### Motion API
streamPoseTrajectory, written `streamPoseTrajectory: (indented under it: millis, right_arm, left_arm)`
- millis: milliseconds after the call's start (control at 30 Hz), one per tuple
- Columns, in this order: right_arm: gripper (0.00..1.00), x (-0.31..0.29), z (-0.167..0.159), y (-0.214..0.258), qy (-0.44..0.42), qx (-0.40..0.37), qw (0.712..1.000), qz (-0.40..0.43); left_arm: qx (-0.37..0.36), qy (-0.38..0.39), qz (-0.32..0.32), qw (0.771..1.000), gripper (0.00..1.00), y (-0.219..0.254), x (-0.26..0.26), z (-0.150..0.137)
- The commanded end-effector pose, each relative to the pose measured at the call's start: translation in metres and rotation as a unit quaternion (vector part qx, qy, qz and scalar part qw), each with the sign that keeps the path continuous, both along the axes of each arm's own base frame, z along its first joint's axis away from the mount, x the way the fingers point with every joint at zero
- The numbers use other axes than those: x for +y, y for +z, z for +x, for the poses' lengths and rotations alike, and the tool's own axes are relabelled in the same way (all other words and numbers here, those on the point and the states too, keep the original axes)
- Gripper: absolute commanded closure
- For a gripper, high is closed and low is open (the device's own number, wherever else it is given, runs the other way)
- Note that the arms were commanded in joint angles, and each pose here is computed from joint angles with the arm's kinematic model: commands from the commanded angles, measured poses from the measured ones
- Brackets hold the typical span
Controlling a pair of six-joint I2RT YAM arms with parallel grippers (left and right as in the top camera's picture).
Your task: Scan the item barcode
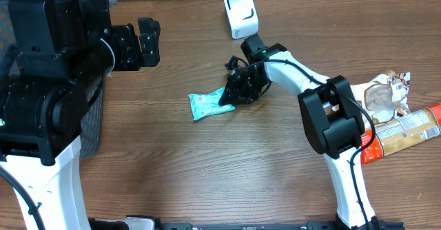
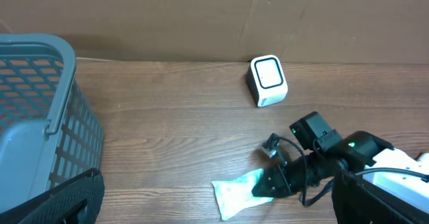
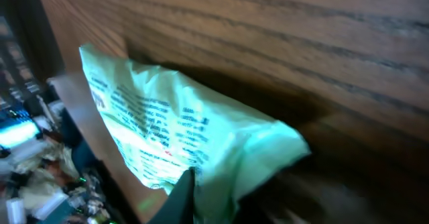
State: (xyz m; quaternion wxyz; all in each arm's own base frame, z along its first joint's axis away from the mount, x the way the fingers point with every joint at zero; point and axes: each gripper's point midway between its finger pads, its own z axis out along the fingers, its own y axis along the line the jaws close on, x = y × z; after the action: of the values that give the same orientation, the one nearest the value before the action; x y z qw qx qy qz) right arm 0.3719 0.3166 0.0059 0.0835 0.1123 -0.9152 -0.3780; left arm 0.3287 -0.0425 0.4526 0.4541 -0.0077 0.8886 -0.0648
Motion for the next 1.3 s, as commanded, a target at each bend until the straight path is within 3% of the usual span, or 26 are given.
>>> streamPoseTrajectory:
  millis: [0, 233, 367, 500, 733, 900, 1033, 1167, 1267]
  right_arm:
    - [0.96, -0.005, 0.0, -0.033, -0.017, 0.015, 0.999, -0.037]
    - [0.96, -0.018, 0.017, -0.003, -0.037, 0.009, 0.999, -0.015]
    - [0.96, -0.036, 0.038, 0.067, -0.044, -0.066, 0.997, 0.007]
    - [0.96, -0.066, 0.048, 0.146, -0.066, -0.175, 0.982, -0.022]
    - [0.96, -0.09, 0.03, 0.237, -0.075, -0.288, 0.954, -0.037]
    - [0.96, -0.095, 0.016, 0.263, -0.066, -0.317, 0.946, -0.029]
    - [0.96, -0.109, 0.022, 0.259, -0.08, -0.331, 0.937, -0.077]
    - [0.96, -0.14, 0.052, 0.255, -0.124, -0.406, 0.877, -0.227]
    - [0.96, -0.15, 0.075, 0.266, -0.162, -0.47, 0.812, -0.306]
  left_arm:
    - [0.001, -0.003, 0.011, 1.0, 0.01, -0.002, 0.001, 0.003]
    - [0.001, -0.003, 0.011, 1.0, 0.0, -0.002, 0.001, 0.003]
    - [0.001, -0.003, 0.011, 1.0, 0.0, -0.002, 0.001, 0.003]
    - [0.001, -0.003, 0.011, 1.0, 0.0, -0.002, 0.001, 0.003]
    - [0.001, -0.003, 0.011, 1.0, 0.0, -0.002, 0.001, 0.003]
    - [0.001, -0.003, 0.011, 1.0, 0.0, -0.002, 0.001, 0.003]
    - [0.001, -0.003, 0.011, 1.0, 0.0, -0.002, 0.001, 0.003]
    - [0.001, -0.003, 0.011, 1.0, 0.0, -0.002, 0.001, 0.003]
    - [0.001, -0.003, 0.011, 1.0, 0.01, -0.002, 0.001, 0.003]
